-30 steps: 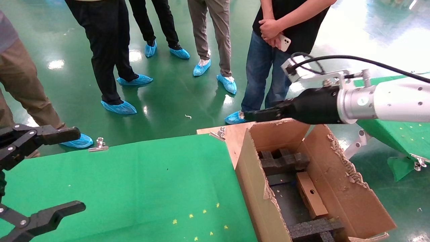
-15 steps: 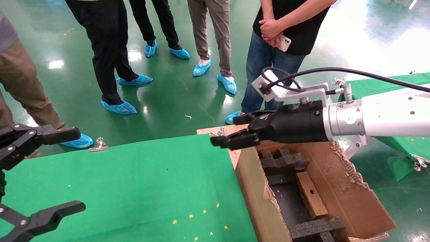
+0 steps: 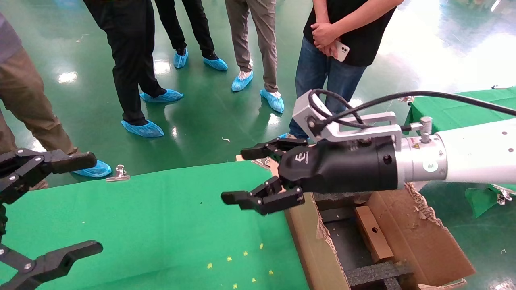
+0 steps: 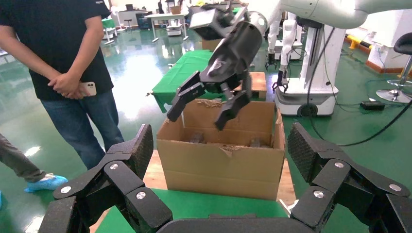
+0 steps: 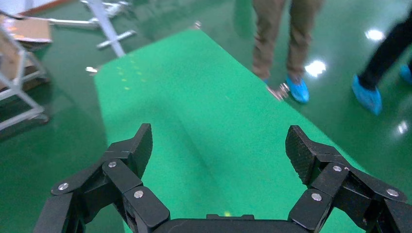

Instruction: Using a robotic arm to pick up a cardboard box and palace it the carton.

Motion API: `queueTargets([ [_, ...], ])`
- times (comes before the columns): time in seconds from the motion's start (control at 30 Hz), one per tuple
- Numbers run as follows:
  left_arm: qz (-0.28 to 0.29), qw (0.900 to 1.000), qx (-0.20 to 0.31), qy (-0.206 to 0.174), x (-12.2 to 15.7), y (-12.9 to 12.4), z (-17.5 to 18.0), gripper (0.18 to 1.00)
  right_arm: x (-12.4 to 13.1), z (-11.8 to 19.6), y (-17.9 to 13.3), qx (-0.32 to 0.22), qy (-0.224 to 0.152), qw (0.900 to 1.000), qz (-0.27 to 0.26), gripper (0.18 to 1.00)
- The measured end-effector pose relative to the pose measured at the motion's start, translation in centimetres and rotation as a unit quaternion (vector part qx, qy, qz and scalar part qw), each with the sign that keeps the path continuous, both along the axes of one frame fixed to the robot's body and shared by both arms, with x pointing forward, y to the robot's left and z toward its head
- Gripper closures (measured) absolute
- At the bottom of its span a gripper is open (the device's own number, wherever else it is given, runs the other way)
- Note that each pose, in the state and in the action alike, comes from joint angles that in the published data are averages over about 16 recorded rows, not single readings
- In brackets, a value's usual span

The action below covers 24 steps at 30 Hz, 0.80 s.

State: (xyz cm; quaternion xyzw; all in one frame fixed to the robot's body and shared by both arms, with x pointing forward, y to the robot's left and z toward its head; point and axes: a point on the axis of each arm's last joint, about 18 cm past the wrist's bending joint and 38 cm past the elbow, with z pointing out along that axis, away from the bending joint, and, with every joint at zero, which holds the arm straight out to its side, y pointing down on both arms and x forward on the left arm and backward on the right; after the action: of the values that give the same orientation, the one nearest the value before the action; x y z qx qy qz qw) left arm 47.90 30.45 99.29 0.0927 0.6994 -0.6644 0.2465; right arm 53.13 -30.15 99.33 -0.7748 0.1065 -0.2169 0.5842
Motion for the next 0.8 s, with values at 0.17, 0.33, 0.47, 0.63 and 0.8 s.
queueTargets([
  [0.17,0.000,1.0000,0.000,0.000,0.0,0.0,0.0,0.183,-1.6,0.0,0.4,0.012,-0.042,0.998,0.053,0.178],
  [0.33,0.000,1.0000,0.000,0.000,0.0,0.0,0.0,0.183,-3.2,0.0,0.4,0.027,-0.090,0.991,0.100,0.178],
  [0.47,0.000,1.0000,0.000,0.000,0.0,0.0,0.0,0.183,-4.4,-0.1,0.2,0.039,-0.127,0.983,0.129,0.178],
  [0.63,0.000,1.0000,0.000,0.000,0.0,0.0,0.0,0.183,-5.6,-0.1,-0.1,0.052,-0.161,0.974,0.153,0.178],
  [0.8,0.000,1.0000,0.000,0.000,0.0,0.0,0.0,0.183,-6.1,-0.1,-0.2,0.058,-0.176,0.969,0.162,0.178],
])
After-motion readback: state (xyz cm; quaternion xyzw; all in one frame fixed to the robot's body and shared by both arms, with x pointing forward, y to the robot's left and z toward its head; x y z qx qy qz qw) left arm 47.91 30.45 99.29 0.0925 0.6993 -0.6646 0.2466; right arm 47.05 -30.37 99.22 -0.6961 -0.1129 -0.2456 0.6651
